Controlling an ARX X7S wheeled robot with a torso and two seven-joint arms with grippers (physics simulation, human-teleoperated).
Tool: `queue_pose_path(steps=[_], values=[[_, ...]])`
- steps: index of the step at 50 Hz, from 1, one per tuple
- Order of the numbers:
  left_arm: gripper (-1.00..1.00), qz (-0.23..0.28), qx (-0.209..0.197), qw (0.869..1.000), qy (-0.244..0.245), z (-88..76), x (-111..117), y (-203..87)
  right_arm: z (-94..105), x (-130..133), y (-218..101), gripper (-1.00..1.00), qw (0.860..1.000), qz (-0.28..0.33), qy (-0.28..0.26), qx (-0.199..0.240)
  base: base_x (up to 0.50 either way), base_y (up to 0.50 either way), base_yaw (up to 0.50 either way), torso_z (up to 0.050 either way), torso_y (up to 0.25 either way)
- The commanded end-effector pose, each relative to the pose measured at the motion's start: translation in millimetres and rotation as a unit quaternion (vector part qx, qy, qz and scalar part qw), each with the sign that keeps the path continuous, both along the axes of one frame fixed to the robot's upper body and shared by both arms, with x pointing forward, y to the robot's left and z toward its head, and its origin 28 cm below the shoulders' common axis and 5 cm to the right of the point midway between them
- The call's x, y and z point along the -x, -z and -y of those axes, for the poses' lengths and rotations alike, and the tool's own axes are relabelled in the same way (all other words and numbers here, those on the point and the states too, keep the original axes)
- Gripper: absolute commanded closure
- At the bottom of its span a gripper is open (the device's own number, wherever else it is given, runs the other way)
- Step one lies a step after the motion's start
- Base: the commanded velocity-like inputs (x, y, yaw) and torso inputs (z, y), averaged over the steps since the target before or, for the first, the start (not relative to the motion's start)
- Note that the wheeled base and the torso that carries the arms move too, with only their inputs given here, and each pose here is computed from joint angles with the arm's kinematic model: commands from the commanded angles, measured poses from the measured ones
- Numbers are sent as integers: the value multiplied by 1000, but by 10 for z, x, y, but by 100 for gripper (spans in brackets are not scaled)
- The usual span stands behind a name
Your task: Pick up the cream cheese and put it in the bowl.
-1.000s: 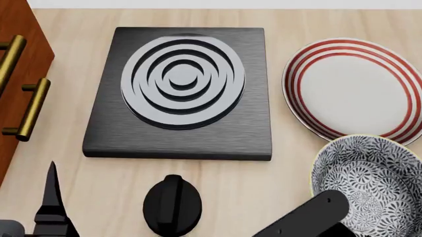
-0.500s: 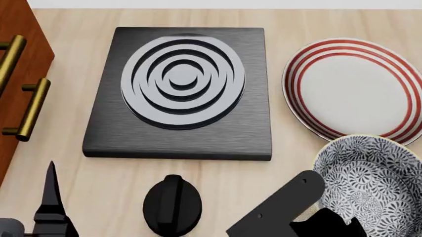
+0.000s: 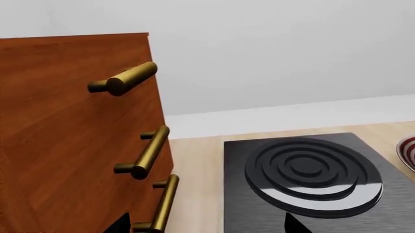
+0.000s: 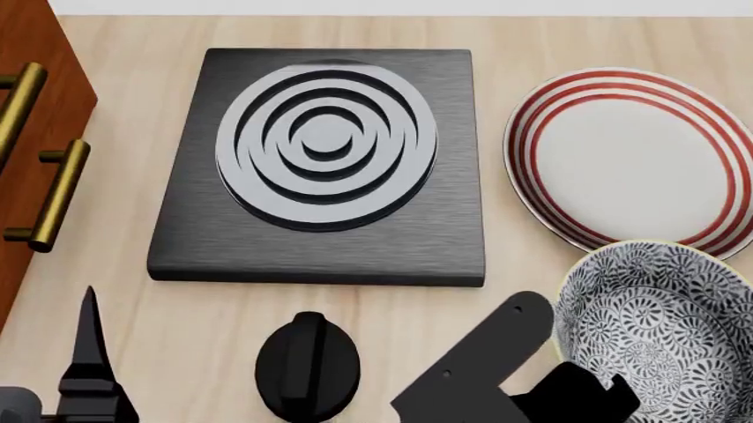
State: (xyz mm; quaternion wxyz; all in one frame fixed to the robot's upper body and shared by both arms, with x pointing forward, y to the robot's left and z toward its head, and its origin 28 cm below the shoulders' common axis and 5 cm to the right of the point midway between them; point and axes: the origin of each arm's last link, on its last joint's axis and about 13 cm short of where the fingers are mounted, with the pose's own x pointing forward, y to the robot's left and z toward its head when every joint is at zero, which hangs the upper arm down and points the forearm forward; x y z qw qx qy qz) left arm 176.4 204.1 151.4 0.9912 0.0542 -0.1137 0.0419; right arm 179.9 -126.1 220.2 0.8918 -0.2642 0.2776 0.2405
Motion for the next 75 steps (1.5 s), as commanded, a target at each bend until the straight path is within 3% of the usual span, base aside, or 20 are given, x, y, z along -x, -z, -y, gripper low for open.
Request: queue_pose_path(steps=[1, 75], values=[[-100, 0, 1, 1000, -4, -3, -6, -7, 4, -49, 5, -100, 1000, -13, -5, 12, 0, 0, 0, 0, 0], [-100, 6, 7, 1000, -6, -9, -4, -19, -13, -330, 169, -100, 997, -59, -14, 48, 0, 0, 0, 0, 0]])
